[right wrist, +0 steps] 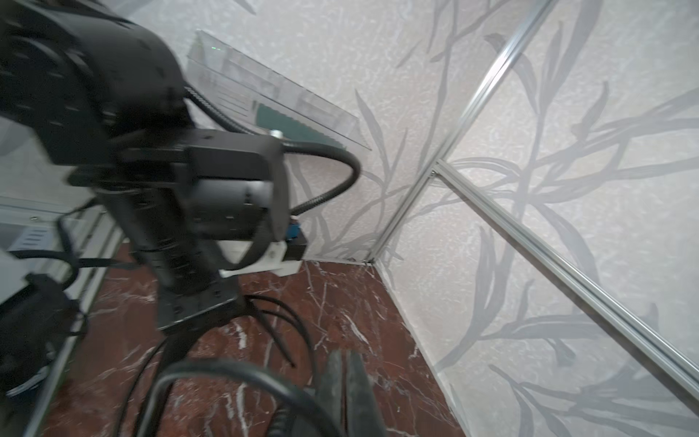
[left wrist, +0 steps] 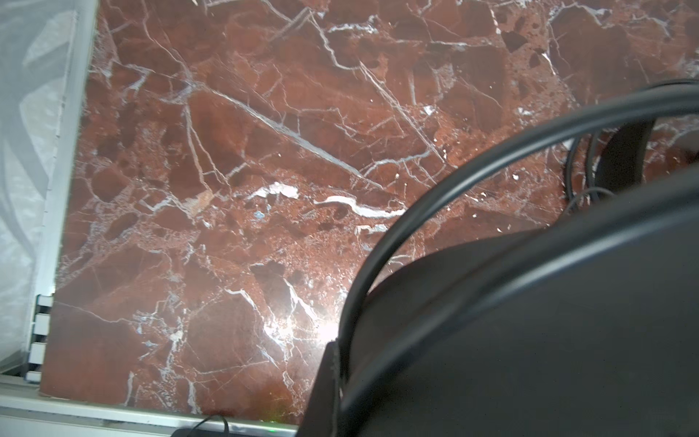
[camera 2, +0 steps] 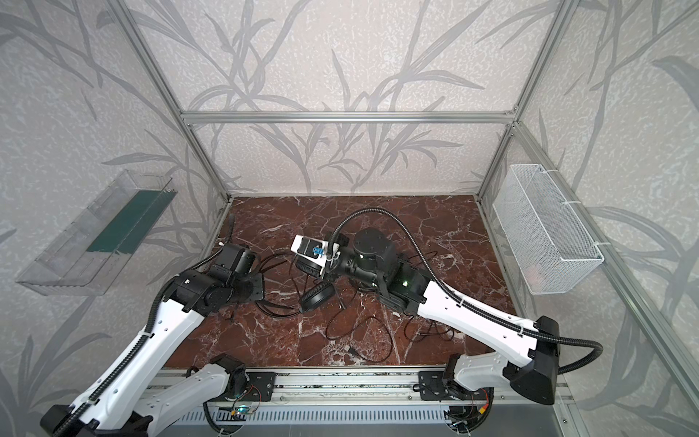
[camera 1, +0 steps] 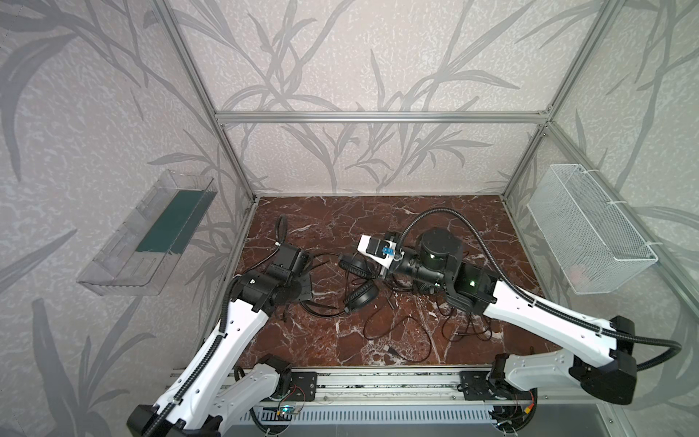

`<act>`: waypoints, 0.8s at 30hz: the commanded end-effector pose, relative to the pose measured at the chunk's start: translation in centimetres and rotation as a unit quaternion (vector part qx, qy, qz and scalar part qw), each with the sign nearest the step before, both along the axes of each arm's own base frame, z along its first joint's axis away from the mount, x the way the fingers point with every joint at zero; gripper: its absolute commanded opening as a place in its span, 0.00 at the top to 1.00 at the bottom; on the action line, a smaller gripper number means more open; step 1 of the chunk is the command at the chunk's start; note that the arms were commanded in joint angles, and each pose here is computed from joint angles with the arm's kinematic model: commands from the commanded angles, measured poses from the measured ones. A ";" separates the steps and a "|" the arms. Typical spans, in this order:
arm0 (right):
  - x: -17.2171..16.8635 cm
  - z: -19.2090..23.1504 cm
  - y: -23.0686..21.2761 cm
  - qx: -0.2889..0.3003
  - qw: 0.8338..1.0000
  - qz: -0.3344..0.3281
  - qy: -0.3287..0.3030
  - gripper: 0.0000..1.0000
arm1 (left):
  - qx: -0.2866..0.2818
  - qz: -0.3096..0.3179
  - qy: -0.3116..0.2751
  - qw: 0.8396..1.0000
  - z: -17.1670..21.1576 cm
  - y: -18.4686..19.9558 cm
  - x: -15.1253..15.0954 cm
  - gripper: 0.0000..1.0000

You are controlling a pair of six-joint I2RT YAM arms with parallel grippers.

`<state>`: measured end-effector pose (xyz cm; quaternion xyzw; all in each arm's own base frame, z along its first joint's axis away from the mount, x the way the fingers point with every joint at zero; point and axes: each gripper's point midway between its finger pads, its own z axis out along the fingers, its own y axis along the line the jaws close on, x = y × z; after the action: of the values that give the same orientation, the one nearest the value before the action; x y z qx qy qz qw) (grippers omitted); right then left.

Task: Wrap the headphones

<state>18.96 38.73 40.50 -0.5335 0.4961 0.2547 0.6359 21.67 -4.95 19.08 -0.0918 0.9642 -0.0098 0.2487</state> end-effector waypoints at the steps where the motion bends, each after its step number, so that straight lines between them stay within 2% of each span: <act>1: -3.3 -1.2 -1.5 -0.026 0.998 0.042 0.046 1.00 | 0.005 0.028 -0.029 0.999 2.0 0.9 0.9 1.00; 6: -5.7 -4.2 -3.5 -0.086 0.991 0.045 0.095 1.00 | 0.004 0.031 -0.026 0.999 2.0 1.1 1.2 1.00; 11: -6.5 -5.4 -4.9 -0.101 0.985 0.036 0.138 1.00 | 0.002 0.034 -0.026 0.999 2.0 1.2 1.4 1.00; 20: -11.7 -7.1 0.0 -0.137 0.963 0.127 0.193 1.00 | 0.006 0.033 -0.033 0.999 2.0 1.2 1.9 1.00; 24: -11.5 -8.3 1.1 -0.173 0.961 0.100 0.192 1.00 | 0.007 0.035 -0.046 0.998 2.6 1.4 1.9 1.00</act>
<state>7.50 39.71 31.04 -0.6329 0.5766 0.3296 0.3979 22.33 -3.54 19.22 -0.1073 0.9639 0.0177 0.2432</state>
